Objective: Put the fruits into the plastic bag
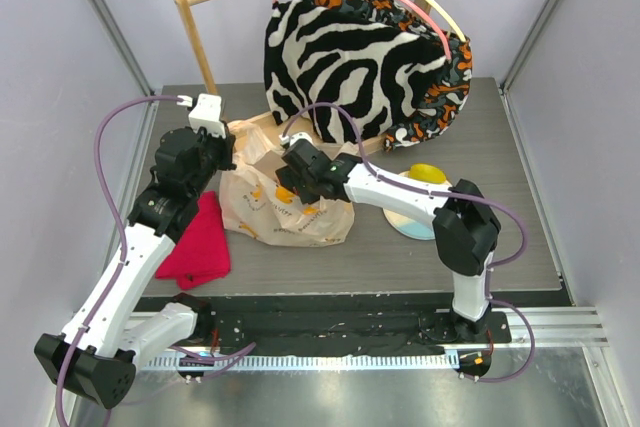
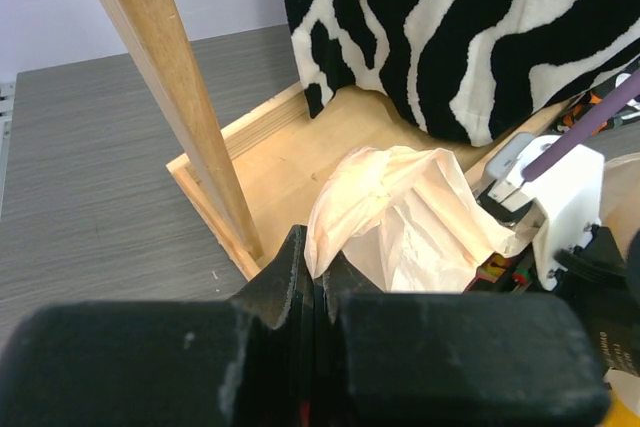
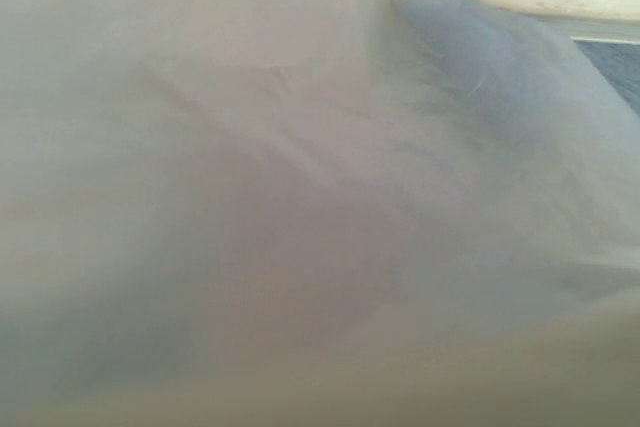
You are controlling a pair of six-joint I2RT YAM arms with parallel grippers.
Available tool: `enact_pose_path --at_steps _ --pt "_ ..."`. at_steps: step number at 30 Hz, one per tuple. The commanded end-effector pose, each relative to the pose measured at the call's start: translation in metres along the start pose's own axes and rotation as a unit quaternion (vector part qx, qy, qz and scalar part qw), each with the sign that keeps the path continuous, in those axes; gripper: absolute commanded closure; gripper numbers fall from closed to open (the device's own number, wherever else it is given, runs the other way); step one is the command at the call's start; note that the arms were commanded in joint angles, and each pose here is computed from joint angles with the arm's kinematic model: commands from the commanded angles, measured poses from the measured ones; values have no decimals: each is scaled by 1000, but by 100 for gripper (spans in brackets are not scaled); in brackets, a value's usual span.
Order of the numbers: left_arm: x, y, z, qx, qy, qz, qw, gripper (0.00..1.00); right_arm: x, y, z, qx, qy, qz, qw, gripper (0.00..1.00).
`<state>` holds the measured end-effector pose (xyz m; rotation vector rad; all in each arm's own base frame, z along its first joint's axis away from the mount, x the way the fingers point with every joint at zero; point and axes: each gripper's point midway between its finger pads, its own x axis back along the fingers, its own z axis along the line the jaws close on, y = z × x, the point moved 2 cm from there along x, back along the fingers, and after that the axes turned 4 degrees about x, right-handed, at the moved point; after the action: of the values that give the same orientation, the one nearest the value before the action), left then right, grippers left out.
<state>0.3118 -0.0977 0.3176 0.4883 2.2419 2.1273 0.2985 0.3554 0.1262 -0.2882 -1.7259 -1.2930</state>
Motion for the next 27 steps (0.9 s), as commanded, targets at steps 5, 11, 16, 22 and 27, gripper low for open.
enact_pose_path --at_steps 5,11,16,22,27 --pt "-1 15 -5 9 -10 -33 999 100 55 61 4 -32 32 -111 993 0" --pt "0 15 -5 9 -10 -34 999 100 100 94 8 -51 77 -207 974 2" --pt "0 16 -5 10 -12 -34 999 100 143 116 16 -70 148 -316 934 11" --pt "-1 15 -6 13 -13 -34 999 100 182 135 7 -149 193 -409 879 19" --pt "-1 15 -6 12 -14 -33 999 100 213 146 10 -163 268 -475 823 20"
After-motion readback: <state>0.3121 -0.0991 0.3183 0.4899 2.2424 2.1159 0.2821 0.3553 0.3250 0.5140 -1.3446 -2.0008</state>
